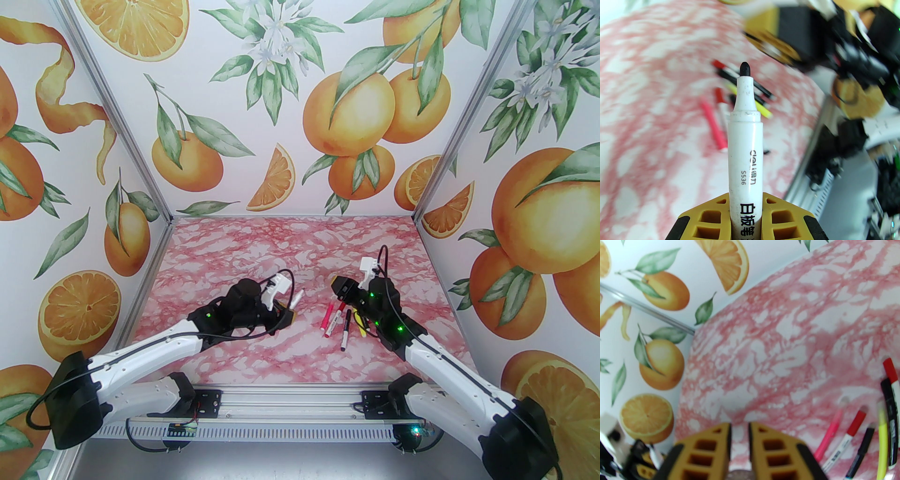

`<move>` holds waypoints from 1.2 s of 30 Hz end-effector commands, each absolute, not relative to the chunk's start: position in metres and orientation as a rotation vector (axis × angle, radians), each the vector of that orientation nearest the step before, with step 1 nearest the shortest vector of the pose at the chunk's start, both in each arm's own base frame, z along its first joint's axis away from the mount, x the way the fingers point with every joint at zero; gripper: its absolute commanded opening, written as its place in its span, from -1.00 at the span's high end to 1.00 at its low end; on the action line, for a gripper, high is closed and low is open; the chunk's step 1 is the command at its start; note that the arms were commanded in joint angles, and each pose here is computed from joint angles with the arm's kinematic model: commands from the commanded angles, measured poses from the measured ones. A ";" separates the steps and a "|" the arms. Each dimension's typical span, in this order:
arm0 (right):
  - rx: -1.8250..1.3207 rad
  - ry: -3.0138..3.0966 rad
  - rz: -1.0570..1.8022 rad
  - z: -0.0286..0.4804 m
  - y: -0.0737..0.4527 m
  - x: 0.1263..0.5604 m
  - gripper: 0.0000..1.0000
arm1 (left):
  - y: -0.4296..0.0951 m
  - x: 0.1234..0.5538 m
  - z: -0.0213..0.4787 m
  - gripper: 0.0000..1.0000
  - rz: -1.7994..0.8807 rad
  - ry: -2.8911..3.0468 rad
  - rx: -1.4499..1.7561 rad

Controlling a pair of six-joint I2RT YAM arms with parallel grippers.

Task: Open the pen caps

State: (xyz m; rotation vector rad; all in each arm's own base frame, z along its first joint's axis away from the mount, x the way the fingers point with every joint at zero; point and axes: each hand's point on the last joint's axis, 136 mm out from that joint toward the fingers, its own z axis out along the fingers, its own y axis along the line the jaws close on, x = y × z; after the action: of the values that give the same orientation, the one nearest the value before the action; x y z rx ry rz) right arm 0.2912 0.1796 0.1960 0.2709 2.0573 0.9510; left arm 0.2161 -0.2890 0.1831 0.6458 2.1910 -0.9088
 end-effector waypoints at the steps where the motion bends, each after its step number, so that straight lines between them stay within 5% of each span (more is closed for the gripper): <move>1: 0.186 2.143 0.797 0.188 0.180 0.281 0.82 | -0.237 0.230 0.149 1.00 -0.619 2.356 0.498; 16: 0.027 2.258 0.777 0.158 0.223 0.262 0.83 | -0.115 0.275 0.085 1.00 -0.165 2.556 0.124; 36: -0.057 2.303 0.827 0.143 0.252 0.256 0.83 | -0.110 0.304 0.043 0.98 -0.070 2.717 0.101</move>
State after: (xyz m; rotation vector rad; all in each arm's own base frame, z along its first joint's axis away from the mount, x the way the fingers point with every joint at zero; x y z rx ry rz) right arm 0.2520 0.2408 0.1282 -0.0275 2.3437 0.7811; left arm 0.2946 -0.1069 0.0393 0.1076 2.7218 -0.0540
